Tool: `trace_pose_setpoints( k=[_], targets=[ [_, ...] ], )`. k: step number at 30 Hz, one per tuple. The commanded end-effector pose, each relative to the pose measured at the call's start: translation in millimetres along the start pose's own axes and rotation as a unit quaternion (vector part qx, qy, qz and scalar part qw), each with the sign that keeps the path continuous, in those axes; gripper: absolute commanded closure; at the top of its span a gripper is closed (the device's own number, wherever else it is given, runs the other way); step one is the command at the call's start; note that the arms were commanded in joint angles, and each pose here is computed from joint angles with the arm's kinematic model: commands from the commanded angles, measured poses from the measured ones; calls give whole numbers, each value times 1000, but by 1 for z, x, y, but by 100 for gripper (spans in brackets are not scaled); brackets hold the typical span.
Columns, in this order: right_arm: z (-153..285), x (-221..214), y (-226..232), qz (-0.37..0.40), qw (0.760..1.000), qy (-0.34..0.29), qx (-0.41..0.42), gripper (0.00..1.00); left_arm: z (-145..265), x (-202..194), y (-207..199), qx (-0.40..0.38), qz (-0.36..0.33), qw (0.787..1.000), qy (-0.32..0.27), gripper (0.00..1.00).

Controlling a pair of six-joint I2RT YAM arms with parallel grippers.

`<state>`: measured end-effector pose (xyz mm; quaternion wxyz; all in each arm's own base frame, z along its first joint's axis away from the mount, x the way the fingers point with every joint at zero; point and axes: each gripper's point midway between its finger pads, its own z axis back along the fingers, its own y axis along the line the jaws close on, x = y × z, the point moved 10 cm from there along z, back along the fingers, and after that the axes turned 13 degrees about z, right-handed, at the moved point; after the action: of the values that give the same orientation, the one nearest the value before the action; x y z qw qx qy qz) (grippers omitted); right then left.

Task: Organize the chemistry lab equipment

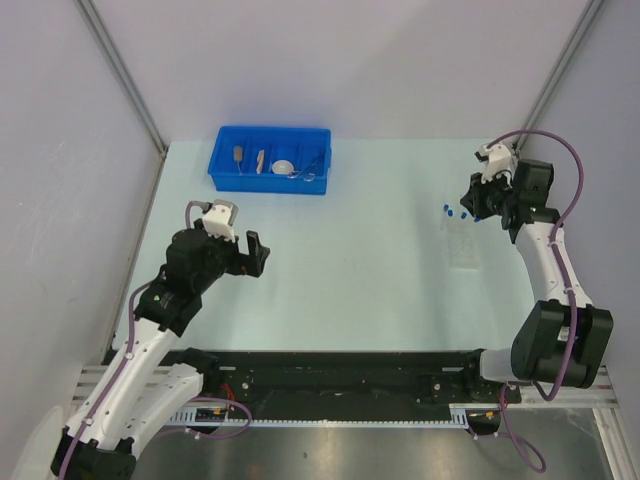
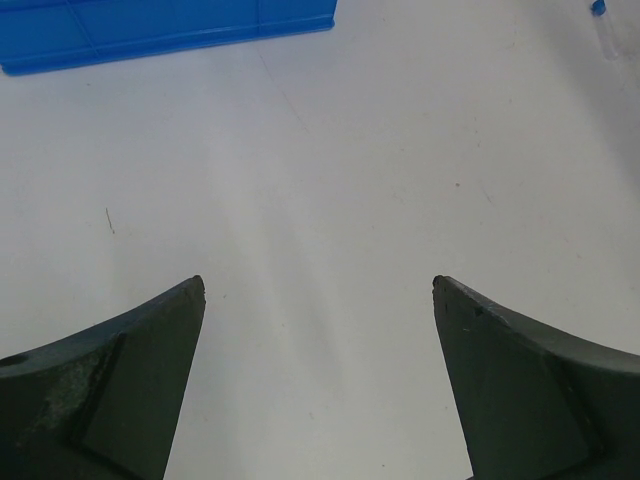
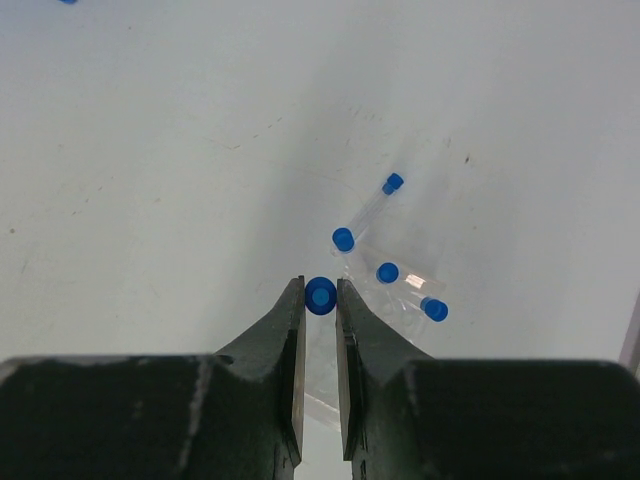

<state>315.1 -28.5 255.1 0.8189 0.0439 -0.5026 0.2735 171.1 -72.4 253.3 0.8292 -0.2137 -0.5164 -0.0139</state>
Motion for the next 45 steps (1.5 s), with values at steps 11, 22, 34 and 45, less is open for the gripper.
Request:
trace_pose_setpoints(
  k=[11,22,34,45],
  targets=[
    [-6,-16,2,0,999,-15,-33,91,-2,4,4,4,-28,1000,-12,0],
    [-22,-30,0,-12,999,-14,-43,91,-3,3,5,7,-28,999,-13,0],
    [-46,-49,-6,-14,999,8,-46,89,-4,3,5,8,-28,1000,-10,0],
    [-58,-60,-6,-16,999,26,-42,89,-5,2,5,8,-28,1000,-7,0]
  ],
)
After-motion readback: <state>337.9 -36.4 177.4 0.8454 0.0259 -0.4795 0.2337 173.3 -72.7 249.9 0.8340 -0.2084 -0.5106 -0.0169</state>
